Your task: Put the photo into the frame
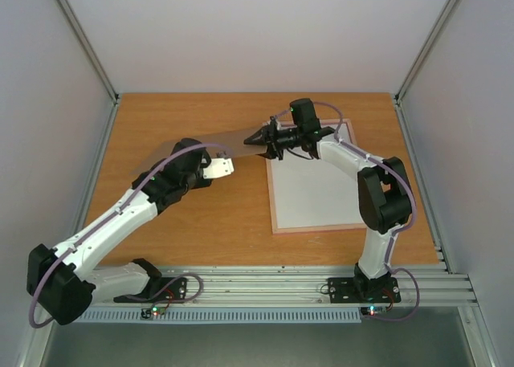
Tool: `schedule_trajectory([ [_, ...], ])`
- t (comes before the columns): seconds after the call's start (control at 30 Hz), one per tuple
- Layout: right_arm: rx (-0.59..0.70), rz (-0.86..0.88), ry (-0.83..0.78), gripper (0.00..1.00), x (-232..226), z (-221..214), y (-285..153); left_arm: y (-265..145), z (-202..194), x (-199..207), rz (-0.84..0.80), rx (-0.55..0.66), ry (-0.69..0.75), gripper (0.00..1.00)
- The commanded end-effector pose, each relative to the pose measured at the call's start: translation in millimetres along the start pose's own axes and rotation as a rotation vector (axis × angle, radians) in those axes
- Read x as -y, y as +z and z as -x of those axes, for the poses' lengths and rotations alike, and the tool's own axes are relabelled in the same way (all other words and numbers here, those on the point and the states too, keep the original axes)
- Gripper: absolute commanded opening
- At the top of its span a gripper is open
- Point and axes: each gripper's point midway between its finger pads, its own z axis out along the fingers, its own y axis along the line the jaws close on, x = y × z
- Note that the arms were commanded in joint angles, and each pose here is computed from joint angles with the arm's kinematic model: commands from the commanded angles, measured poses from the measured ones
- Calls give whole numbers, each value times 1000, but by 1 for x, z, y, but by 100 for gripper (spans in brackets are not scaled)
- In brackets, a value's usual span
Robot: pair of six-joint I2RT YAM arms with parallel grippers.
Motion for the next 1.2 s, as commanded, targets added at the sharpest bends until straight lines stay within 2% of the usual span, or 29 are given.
schedule_trajectory([
  [0.0,-7,34,-323,50,-52,-15,-25,-23,5,-2,-92,34,-165,1],
  [0.07,26,17,-395,73,-58,-7,-41,-34,7,-18,-91,45,-240,0],
  [0.1,52,1,-431,78,-60,-1,-51,-38,6,-24,-102,48,-301,0],
  [0.3,259,-46,-673,90,-89,30,-123,-69,33,-70,-249,188,-658,0],
  [0.5,357,-69,-823,93,-110,28,-172,-105,72,-109,-430,447,-978,1],
  [0.6,335,-51,-862,96,-116,11,-178,-123,91,-128,-610,624,-1148,0],
  [0.7,280,16,-904,96,-124,-13,-178,-134,106,-145,-763,782,-1236,0],
  [0.8,258,38,-921,96,-127,-32,-181,-138,111,-151,-858,837,-1320,0],
  [0.97,247,-16,-946,95,-124,-52,-188,-142,107,-160,-888,930,-1350,0],
  [1.17,234,8,-849,92,-113,-58,-208,-139,104,-156,-936,951,-1396,0],
])
